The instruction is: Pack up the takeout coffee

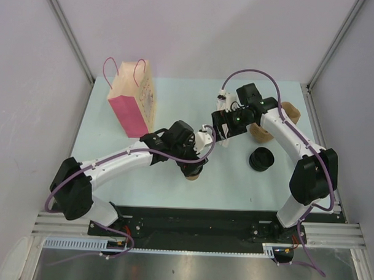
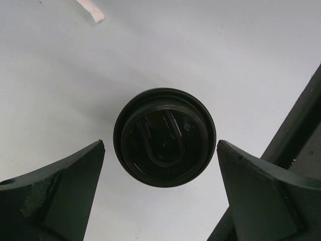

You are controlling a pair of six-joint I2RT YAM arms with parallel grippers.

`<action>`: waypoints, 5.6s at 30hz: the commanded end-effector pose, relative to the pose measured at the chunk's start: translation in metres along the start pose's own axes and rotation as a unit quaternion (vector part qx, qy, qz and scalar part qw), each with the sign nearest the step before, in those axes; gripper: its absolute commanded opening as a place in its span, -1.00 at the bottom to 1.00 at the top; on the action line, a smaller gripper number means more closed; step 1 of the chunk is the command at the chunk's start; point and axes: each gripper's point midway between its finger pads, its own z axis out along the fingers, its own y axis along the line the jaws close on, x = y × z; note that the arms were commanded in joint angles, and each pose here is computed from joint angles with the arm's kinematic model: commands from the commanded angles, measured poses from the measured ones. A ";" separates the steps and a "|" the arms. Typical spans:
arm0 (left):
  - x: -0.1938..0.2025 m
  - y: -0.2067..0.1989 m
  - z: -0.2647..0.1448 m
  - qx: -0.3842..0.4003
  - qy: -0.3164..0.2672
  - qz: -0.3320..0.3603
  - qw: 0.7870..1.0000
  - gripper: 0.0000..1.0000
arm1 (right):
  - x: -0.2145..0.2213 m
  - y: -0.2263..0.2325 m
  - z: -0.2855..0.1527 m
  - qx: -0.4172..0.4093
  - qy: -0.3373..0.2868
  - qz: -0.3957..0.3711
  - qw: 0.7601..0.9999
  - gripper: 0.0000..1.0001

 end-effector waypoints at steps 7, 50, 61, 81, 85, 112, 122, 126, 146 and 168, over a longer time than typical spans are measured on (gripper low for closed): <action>-0.014 0.007 0.012 -0.009 -0.013 0.013 1.000 0.97 | -0.013 0.016 -0.018 -0.018 -0.028 -0.012 0.999 0.99; 0.146 0.088 -0.171 -0.153 0.062 -0.092 0.982 0.11 | -0.010 0.009 -0.017 -0.018 -0.021 -0.002 1.000 1.00; 0.207 0.225 -0.226 -0.277 0.033 -0.261 0.924 0.08 | -0.008 0.005 -0.014 -0.013 -0.016 -0.001 1.000 0.99; 0.234 0.322 -0.190 -0.308 -0.027 -0.342 0.888 0.23 | -0.005 0.000 -0.007 -0.010 -0.005 0.003 1.000 0.99; 0.237 0.319 -0.189 -0.308 -0.022 -0.344 0.887 0.58 | -0.006 0.000 -0.007 -0.013 -0.004 0.003 1.000 0.99; 0.138 0.209 -0.244 -0.299 -0.054 -0.197 0.932 0.99 | -0.051 -0.028 -0.088 0.041 -0.094 -0.022 0.995 0.97; 0.069 0.104 -0.131 -0.151 -0.056 -0.101 0.982 0.94 | -0.035 -0.138 -0.149 0.267 -0.028 -0.037 0.962 0.48; 0.038 0.071 -0.088 -0.093 -0.065 -0.046 0.993 0.93 | -0.024 -0.173 -0.163 0.321 -0.012 -0.032 0.946 0.38; 0.024 0.034 -0.048 -0.022 -0.065 -0.030 0.997 0.93 | -0.002 -0.258 -0.194 0.321 0.069 -0.184 0.926 -0.13; 0.020 0.034 -0.045 -0.018 -0.067 -0.029 0.997 0.93 | 0.009 -0.288 -0.135 0.265 0.140 -0.205 0.932 -0.24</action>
